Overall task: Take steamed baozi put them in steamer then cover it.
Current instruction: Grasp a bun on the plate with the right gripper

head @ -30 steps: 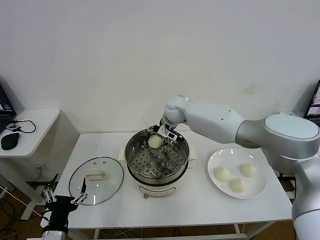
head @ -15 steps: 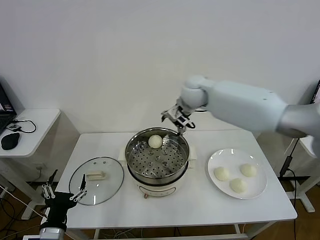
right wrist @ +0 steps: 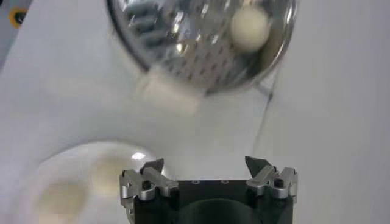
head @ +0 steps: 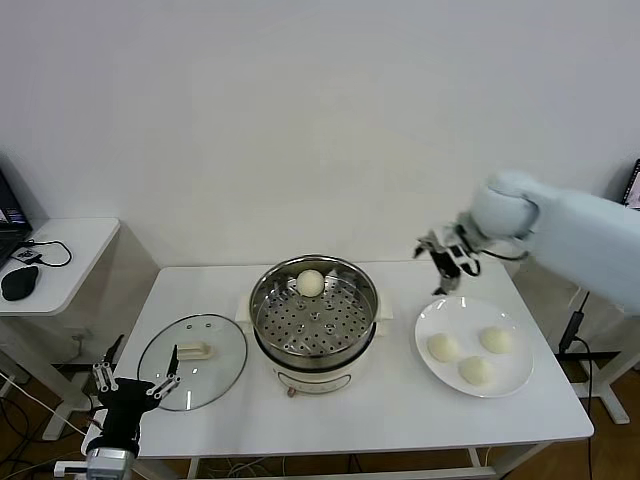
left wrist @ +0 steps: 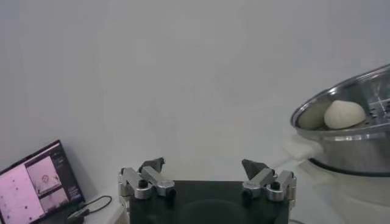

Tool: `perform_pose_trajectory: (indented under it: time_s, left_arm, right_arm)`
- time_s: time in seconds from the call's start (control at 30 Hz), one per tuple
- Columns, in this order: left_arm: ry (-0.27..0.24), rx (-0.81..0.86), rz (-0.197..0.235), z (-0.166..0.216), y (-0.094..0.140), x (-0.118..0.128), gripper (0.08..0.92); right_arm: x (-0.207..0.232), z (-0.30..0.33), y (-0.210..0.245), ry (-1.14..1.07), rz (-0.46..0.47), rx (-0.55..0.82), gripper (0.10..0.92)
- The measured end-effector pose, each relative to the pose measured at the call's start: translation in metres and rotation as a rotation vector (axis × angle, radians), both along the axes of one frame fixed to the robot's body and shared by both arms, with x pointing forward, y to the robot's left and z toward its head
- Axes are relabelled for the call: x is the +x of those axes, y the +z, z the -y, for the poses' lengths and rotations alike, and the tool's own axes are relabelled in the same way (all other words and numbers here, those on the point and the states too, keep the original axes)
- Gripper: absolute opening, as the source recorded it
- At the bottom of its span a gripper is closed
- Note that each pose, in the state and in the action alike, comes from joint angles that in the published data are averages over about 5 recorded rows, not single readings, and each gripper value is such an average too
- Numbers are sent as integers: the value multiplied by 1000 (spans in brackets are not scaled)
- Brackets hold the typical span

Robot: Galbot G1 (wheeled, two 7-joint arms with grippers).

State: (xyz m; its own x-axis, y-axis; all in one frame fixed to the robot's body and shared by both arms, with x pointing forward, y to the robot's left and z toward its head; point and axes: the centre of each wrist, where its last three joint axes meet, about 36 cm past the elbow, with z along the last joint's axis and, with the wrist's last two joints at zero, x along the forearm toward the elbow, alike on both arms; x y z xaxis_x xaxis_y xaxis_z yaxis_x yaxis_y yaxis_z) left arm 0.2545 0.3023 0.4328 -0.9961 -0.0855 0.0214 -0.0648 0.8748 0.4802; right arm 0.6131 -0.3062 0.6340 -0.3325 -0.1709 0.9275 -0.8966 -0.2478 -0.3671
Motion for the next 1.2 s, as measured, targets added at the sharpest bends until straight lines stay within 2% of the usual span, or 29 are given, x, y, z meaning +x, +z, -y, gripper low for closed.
perform_pose_trajectory:
  time_s: [0.3, 0.6, 1.2]
  left_arm:
    - [-2, -1, -18, 5, -2, -1, 823]
    - [11, 1, -33, 3, -4, -6, 823]
    - [16, 6, -37, 2, -5, -6, 823]
  right_arm:
    - [-19, 38, -68, -93, -70, -9, 823]
    - [-19, 43, -121, -131, -112, -37, 823]
    - [4, 26, -176, -153, -124, -46, 812]
